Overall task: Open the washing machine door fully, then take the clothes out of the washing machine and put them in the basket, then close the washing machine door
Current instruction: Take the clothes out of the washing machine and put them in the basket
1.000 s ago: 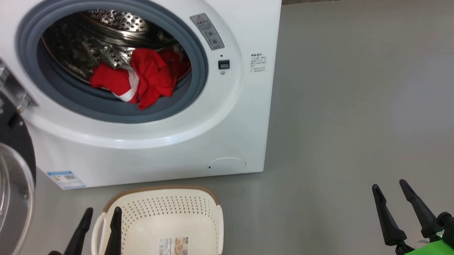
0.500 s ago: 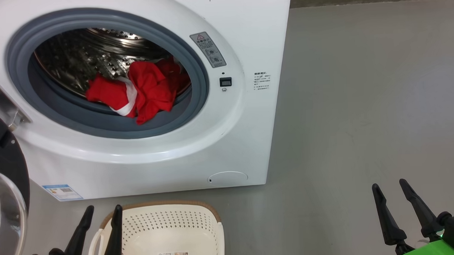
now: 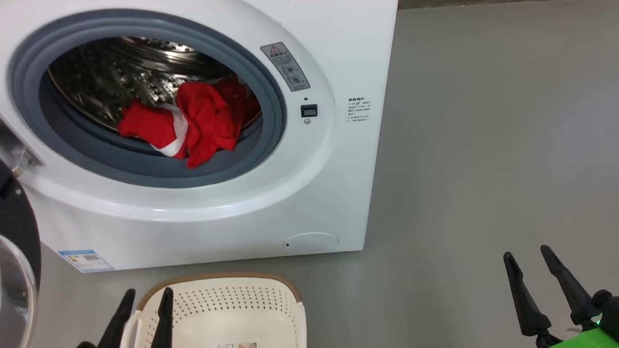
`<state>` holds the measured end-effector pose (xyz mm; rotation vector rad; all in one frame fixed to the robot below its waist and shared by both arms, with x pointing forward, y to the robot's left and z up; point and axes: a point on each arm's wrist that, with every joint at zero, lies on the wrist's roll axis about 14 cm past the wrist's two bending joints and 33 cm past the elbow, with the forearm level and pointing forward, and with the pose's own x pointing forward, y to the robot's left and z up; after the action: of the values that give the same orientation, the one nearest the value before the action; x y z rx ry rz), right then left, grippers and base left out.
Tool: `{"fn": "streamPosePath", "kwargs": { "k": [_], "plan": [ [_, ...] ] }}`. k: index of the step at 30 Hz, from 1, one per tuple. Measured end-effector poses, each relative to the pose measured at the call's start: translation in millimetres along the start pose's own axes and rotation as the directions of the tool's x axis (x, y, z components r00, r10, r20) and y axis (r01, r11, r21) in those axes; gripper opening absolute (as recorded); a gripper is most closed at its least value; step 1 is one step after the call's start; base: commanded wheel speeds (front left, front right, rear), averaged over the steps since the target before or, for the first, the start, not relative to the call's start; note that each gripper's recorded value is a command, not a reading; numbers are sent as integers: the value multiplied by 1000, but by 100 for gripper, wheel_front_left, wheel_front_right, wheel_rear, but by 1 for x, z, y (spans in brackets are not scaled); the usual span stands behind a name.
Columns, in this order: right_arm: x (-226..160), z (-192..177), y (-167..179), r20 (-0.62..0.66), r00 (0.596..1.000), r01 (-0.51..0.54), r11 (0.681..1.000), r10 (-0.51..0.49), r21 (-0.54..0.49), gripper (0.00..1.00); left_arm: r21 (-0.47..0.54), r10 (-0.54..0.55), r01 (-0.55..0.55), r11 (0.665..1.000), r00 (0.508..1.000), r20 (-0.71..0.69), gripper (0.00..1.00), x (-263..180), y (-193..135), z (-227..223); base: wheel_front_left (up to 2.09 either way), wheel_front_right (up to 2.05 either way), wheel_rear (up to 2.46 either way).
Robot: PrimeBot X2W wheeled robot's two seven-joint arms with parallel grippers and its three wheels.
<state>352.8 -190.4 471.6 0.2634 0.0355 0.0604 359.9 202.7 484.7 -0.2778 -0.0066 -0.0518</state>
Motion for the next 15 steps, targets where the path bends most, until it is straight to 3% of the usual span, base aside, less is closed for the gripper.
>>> {"fn": "streamPosePath", "kwargs": {
  "k": [6, 15],
  "plan": [
    [6, -5, 2, -12, 1000, -4, 1000, 4, 7, 100, -14, 16, -17, 1000, 999, -41, 100, 13, 2, -15, 0, 0, 0],
    [29, -13, 0, -26, 1000, 9, 1000, -9, 24, 100, -8, 0, -1, 1000, 998, -58, 100, 86, 0, -21, 0, 0, 0]
  ]
}}
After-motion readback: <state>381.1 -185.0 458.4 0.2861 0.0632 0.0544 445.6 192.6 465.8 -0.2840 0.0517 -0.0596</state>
